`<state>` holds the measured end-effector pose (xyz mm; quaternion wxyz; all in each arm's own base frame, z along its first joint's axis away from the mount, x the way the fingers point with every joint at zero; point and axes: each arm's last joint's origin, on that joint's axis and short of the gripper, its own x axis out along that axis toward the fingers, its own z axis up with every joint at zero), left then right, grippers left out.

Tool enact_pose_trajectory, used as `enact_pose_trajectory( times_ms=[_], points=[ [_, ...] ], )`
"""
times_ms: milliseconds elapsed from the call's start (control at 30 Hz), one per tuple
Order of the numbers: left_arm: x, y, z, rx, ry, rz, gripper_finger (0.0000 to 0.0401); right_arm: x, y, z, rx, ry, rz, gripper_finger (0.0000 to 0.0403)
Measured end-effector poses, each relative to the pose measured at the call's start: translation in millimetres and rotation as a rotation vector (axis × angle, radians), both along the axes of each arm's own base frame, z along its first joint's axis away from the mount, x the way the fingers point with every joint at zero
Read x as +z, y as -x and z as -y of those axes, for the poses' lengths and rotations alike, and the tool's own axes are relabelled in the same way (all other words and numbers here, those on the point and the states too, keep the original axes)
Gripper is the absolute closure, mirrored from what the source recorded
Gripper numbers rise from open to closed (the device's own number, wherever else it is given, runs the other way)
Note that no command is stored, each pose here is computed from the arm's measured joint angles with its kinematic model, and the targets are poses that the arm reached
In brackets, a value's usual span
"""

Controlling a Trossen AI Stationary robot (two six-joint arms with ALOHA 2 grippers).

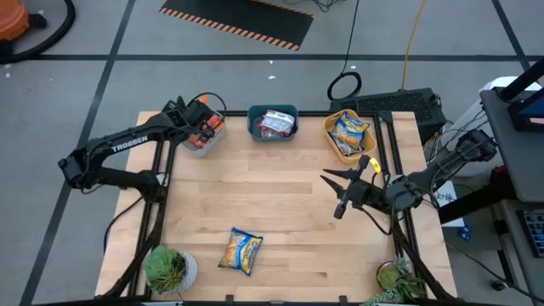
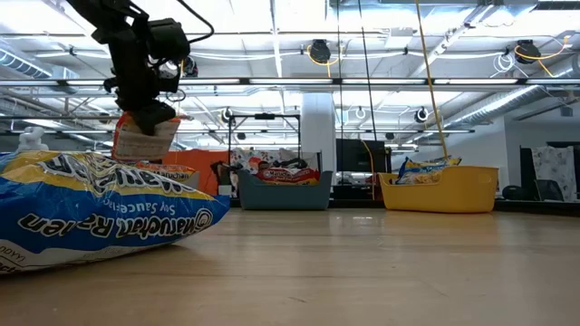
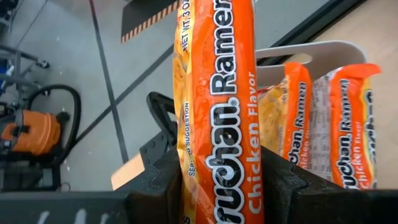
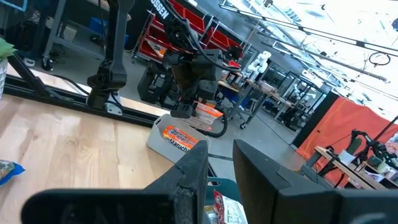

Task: Sort Maruchan noodles
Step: Put the orange noodle pack into the blue bin

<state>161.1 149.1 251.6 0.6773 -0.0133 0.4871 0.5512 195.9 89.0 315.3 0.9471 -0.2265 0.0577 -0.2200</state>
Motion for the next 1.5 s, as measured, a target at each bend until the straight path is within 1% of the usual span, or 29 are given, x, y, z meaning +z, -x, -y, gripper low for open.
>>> enact_pose_trajectory(
  times_ms=[167, 500, 733, 833, 900, 1000, 1100, 1167, 1267, 1367, 1500],
  points=[
    [-4.9, 4.2, -2.5, 0.028, 0.008, 0.0, 0.0255, 0.0, 0.0, 0.0, 0.0, 0.0, 0.0, 0.033],
    [-42.3, 12.7, -1.6, 0.015, 0.017, -0.042, 0.0254, 0.0, 0.0, 0.0, 0.001, 0.001, -0.001, 0.033],
    [-57.2, 16.1, 0.5, 0.015, 0.018, -0.038, 0.0248, 0.0, 0.0, 0.1, 0.0, 0.004, -0.002, 0.033],
    [-59.3, 18.8, -1.8, 0.023, 0.065, 0.016, 0.0222, 0.0, 0.0, 0.0, 0.001, 0.004, -0.002, 0.033],
    [-59.8, 20.4, -3.5, 0.03, 0.088, 0.046, 0.0193, -0.1, 0.0, 0.0, 0.001, 0.004, -0.003, 0.033],
    [-59.5, 22.5, -5.2, 0.048, 0.09, 0.049, 0.0147, -0.1, 0.0, 0.0, 0.001, 0.004, -0.003, 0.033],
    [-52.0, 22.7, -5.1, 0.056, 0.112, 0.031, 0.0113, -0.1, -0.1, 0.0, 0.001, 0.004, -0.003, 0.033],
    [-40.5, 21.1, -5.5, 0.057, 0.124, 0.021, 0.0103, -0.1, -0.1, 0.0, 0.001, 0.005, -0.003, 0.033],
    [-17.9, 16.8, -5.6, 0.058, 0.126, 0.021, 0.0101, -0.1, -0.2, 0.3, 0.001, 0.004, -0.002, 0.033],
    [3.4, 12.0, -2.5, 0.052, 0.125, 0.03, 0.0108, -0.1, -0.2, 0.2, 0.004, -0.005, 0.002, 0.033],
    [20.3, 4.0, 6.8, 0.025, 0.117, 0.064, 0.0118, -0.1, -0.2, 0.1, 0.006, -0.048, 0.023, 0.033]
  ],
)
